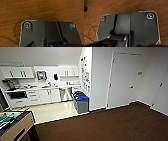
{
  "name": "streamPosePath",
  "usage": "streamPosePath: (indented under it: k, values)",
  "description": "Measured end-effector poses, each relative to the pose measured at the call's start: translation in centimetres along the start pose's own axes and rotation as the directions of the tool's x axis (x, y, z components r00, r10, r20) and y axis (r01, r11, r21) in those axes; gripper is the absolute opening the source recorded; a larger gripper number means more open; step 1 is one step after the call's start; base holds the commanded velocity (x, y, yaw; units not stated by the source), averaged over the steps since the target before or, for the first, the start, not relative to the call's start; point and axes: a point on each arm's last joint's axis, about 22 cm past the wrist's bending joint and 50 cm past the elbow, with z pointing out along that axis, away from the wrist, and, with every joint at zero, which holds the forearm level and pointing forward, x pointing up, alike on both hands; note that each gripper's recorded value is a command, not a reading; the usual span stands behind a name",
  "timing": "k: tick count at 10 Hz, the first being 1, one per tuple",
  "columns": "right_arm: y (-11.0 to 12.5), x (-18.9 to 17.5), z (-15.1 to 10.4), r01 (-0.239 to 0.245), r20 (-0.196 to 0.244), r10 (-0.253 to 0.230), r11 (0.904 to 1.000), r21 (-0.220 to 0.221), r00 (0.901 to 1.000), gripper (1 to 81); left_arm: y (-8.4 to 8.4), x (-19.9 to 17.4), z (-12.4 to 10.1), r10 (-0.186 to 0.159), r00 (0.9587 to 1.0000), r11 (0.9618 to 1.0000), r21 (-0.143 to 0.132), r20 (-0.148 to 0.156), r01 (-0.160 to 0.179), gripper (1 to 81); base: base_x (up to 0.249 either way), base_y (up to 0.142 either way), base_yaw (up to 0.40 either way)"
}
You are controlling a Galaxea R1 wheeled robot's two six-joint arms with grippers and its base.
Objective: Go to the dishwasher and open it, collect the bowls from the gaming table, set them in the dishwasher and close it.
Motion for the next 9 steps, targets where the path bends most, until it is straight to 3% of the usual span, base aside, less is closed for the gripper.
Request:
streamPosePath:
  k: [9]
  values:
    - [-0.02,0.39,0.02,0.003,-0.005,-0.003,1.0000,0.000,1.0000,81.1,0.05,-0.11,-0.01,0.000,1.0000,1.0000,-0.001,0.001,0.000,81.1,0.102,0.096,0.000]
